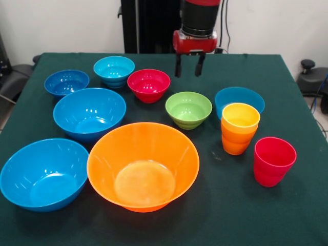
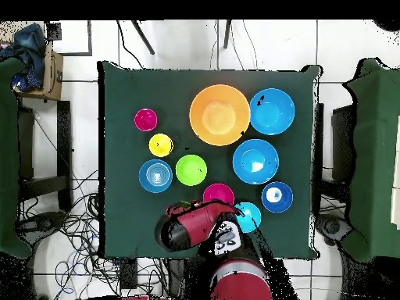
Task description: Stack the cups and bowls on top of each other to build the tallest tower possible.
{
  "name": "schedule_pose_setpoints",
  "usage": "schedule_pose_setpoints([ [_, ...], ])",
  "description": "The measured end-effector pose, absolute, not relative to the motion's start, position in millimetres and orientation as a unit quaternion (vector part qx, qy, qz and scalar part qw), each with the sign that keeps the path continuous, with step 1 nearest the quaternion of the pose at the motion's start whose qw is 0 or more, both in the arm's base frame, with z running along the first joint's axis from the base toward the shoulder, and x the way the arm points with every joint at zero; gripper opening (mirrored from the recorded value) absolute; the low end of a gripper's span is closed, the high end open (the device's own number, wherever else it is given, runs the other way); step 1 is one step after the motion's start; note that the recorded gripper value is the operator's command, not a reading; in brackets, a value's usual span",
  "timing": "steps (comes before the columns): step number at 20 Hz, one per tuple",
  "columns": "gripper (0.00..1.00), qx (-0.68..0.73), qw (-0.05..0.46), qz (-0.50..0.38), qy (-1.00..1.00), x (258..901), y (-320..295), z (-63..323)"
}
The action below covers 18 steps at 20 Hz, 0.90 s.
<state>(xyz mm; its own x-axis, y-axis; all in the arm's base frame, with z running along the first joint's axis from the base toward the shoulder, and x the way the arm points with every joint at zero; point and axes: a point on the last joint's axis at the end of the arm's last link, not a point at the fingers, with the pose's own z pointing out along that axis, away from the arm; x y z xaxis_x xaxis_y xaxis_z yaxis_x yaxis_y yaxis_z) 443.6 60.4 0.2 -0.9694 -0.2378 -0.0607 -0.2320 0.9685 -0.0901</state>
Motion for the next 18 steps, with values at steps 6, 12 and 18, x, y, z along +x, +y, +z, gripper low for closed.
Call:
schedule_pose_setpoints([
  [6,1.0,-0.119,0.026,-0.042,0.992,429,38,3],
  [12,1.0,-0.121,0.025,-0.043,0.991,421,25,8],
  [18,1.0,-0.129,0.029,-0.044,0.99,417,19,15],
])
